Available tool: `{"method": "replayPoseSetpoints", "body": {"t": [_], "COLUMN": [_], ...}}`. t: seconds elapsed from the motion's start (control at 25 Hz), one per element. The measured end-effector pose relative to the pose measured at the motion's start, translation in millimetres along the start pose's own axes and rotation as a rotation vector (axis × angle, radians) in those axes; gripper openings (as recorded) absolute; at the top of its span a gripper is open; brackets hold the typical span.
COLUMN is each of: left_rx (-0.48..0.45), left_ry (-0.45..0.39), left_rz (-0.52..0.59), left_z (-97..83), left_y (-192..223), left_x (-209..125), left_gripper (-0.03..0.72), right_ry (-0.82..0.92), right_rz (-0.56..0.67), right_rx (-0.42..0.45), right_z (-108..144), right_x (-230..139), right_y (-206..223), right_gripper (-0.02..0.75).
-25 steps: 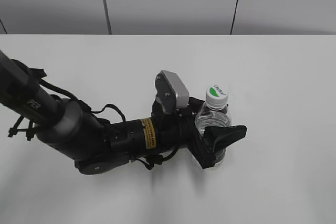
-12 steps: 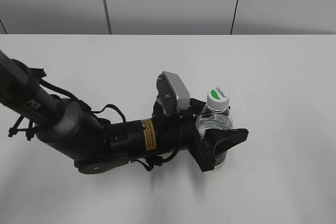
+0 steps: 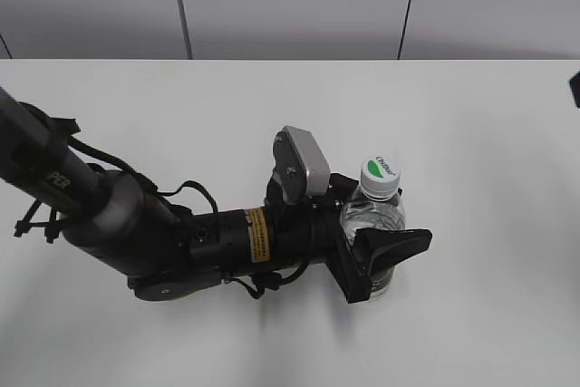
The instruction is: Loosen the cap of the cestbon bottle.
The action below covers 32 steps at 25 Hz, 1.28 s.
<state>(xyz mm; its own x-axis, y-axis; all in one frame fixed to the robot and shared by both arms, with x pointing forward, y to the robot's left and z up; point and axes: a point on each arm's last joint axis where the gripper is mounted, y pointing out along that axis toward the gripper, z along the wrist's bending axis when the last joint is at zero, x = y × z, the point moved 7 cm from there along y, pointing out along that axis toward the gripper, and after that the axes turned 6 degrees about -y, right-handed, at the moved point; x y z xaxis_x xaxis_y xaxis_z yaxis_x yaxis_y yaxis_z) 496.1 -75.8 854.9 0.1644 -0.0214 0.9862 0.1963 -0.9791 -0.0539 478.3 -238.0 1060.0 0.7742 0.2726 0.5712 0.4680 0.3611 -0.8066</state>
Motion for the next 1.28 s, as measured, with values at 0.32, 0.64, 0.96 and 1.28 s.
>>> {"method": "replayPoseSetpoints", "body": {"t": [0.32, 0.64, 0.96, 1.28], "left_rx": [-0.001, -0.002, -0.003, -0.004], "left_ry": [0.0, 0.001, 0.001, 0.001], "left_rz": [0.0, 0.0, 0.0, 0.0], "left_z": [-0.2, -0.3, -0.5, -0.6], "left_y": [0, 0, 0, 0], "left_x": [0, 0, 0, 0], "left_gripper": [0.513, 0.513, 0.513, 0.513], "right_ry": [-0.271, -0.327, -0.324, -0.257], "right_rz": [0.284, 0.34, 0.4, 0.465], "right_rx": [0.03, -0.006, -0.025, -0.02], "right_z": [71, 132, 129, 109], "right_x": [36, 53, 47, 32], "right_y": [56, 102, 123, 131], "right_gripper": [0.467, 0.467, 0.467, 0.467]}}
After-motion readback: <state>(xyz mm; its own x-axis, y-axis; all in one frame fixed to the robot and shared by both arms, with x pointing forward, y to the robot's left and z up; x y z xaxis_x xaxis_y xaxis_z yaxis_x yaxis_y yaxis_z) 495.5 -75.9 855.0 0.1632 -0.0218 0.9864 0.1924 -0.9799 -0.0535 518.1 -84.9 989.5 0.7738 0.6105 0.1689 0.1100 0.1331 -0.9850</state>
